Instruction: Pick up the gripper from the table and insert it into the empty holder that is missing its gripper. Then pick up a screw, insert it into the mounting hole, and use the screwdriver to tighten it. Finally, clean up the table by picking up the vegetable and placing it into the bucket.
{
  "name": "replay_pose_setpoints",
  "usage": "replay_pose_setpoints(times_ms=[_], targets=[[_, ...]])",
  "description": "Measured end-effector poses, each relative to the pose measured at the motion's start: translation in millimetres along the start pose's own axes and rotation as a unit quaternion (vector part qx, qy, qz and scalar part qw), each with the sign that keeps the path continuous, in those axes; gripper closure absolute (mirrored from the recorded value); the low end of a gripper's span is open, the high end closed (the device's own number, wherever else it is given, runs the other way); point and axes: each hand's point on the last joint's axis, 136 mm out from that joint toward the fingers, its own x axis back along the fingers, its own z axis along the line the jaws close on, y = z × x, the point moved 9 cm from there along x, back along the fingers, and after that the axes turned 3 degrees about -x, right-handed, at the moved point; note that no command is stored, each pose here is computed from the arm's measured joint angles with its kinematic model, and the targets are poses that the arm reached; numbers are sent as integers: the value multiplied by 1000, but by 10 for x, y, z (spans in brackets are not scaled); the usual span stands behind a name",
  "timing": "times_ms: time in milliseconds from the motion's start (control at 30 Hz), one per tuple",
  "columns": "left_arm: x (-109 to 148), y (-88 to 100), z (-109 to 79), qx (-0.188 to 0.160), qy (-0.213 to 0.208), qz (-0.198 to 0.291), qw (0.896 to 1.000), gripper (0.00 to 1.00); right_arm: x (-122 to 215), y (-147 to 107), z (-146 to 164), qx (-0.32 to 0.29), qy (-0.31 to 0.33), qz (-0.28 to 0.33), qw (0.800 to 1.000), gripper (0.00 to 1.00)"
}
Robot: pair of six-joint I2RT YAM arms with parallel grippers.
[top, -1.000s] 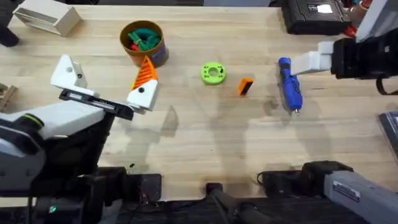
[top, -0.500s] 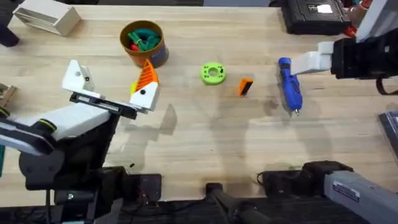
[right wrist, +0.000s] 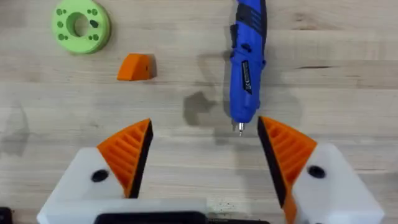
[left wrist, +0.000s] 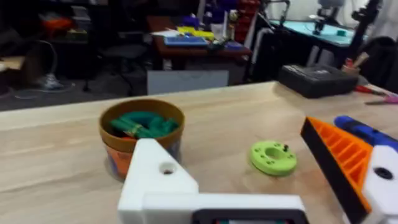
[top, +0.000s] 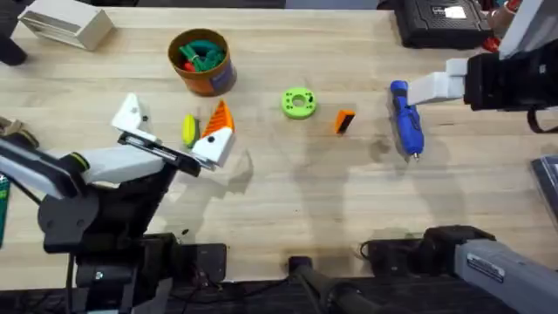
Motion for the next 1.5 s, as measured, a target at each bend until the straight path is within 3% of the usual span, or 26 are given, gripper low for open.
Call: replay_pose_setpoints(times_ms=[333, 500, 733, 1133, 1233, 1500], targets=[[37, -227, -179, 44, -111, 75, 990, 15, -1, 0, 0, 0, 0, 0, 1000, 10], [60, -240, -252, 51, -155, 83, 983, 15, 0, 0, 0, 0, 0, 0, 1000, 10], [79, -246, -365, 38, -208, 84, 974, 15, 0, 0, 0, 0, 0, 0, 1000, 12], [103, -252, -418, -34, -246, 69, 966, 15, 0, 0, 0, 0, 0, 0, 1000, 11], [128, -255, -459, -37, -275, 68, 958, 15, -1, 0, 0, 0, 0, 0, 1000, 11], [148, -258, -489, -36, -296, 67, 952, 14, 0, 0, 0, 0, 0, 0, 1000, 10]])
